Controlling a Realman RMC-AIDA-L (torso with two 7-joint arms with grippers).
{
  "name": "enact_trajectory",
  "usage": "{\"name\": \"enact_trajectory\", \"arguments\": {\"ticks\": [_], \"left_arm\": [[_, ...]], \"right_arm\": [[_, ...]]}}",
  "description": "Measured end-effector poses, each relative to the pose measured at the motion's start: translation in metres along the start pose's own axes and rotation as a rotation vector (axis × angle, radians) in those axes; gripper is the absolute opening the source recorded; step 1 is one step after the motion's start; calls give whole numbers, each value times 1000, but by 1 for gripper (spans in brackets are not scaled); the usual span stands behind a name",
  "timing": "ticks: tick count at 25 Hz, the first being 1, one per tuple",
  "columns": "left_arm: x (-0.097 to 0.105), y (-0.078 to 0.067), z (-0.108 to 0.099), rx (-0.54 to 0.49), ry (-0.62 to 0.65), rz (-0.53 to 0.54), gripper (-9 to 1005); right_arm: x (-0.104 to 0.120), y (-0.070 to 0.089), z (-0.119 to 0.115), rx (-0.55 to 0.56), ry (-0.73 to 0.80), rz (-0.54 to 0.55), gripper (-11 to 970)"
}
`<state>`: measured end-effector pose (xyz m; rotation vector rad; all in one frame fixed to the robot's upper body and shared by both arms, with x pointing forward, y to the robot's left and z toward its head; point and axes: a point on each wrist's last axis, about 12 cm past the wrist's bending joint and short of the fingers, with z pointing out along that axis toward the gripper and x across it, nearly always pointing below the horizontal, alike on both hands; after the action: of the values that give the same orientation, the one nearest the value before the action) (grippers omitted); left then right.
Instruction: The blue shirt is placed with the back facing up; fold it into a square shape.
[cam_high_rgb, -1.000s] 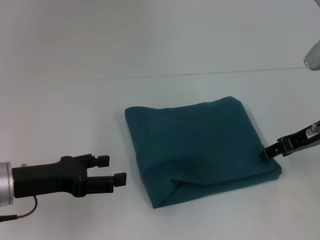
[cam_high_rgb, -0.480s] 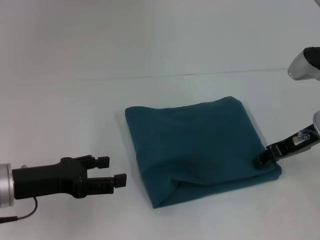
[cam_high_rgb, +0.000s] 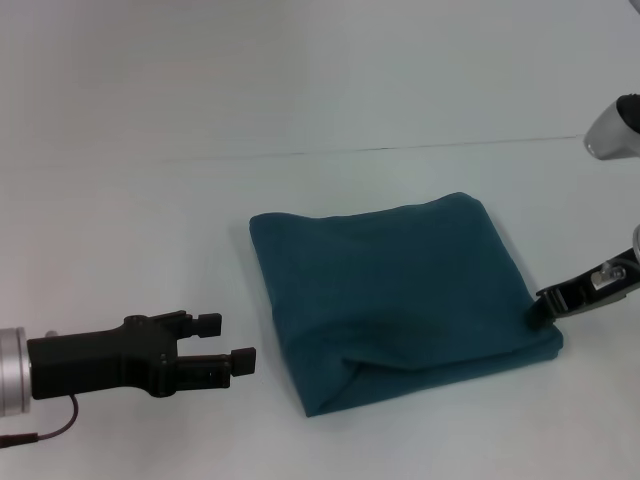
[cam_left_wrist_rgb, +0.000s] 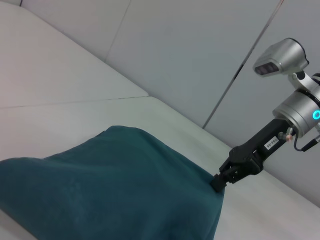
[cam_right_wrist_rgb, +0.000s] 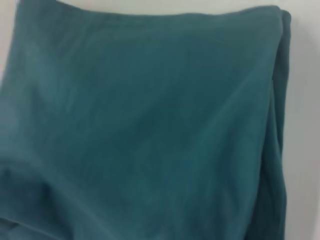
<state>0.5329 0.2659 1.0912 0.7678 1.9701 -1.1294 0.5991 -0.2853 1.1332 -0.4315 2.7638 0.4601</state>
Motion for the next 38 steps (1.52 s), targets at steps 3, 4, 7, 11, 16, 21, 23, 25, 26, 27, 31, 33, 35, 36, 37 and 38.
{"name": "enact_trajectory", "arguments": {"ticks": [3, 4, 7, 11, 16, 21, 23, 25, 26, 27, 31, 33, 35, 36, 37, 38], "left_arm": [[0, 0, 0, 0, 0, 0, 897], [0, 0, 0, 0, 0, -1, 897], [1, 0, 0, -1, 0, -2, 897], [1, 0, 0, -1, 0, -3, 896], [1, 1, 0, -13, 0, 0, 896], [4, 4, 1, -42, 0, 7, 895], [6, 5, 1, -55, 0, 6, 895], [7, 5, 2, -63, -1, 8, 894], [8, 5, 3, -63, -2, 9, 894], [9, 5, 3, -62, -2, 10, 894], [11, 4, 5, -59, -2, 12, 893], [13, 4, 6, -58, -2, 8, 893], [14, 4, 5, -59, -3, 4, 893], [14, 4, 5, -60, -3, 2, 893], [15, 4, 5, -60, -3, -2, 893], [16, 3, 5, -57, -5, -8, 892]], "right_arm": [[-3, 2, -5, -32, -16, -6, 106], [-4, 3, -8, -47, -24, -9, 74], [-6, 4, -19, -75, -51, -15, 10], [-7, 3, -33, -98, -80, -14, 10], [-3, 1, -46, -165, -105, -2, 10], [3, -7, -47, -151, -90, 20, 11], [5, -10, -46, -128, -76, 29, 11], [7, -13, -46, -105, -61, 34, 11], [7, -14, -46, -93, -56, 37, 11], [7, -15, -47, -80, -52, 38, 11], [5, -18, -45, -23, -23, 38, 11], [6, -18, -41, 0, 8, 35, 11], [5, -17, -36, 16, 35, 30, 11], [5, -16, -34, 18, 40, 29, 11], [5, -16, -32, 19, 44, 29, 11], [4, -15, -31, 16, 46, 28, 10]]}}
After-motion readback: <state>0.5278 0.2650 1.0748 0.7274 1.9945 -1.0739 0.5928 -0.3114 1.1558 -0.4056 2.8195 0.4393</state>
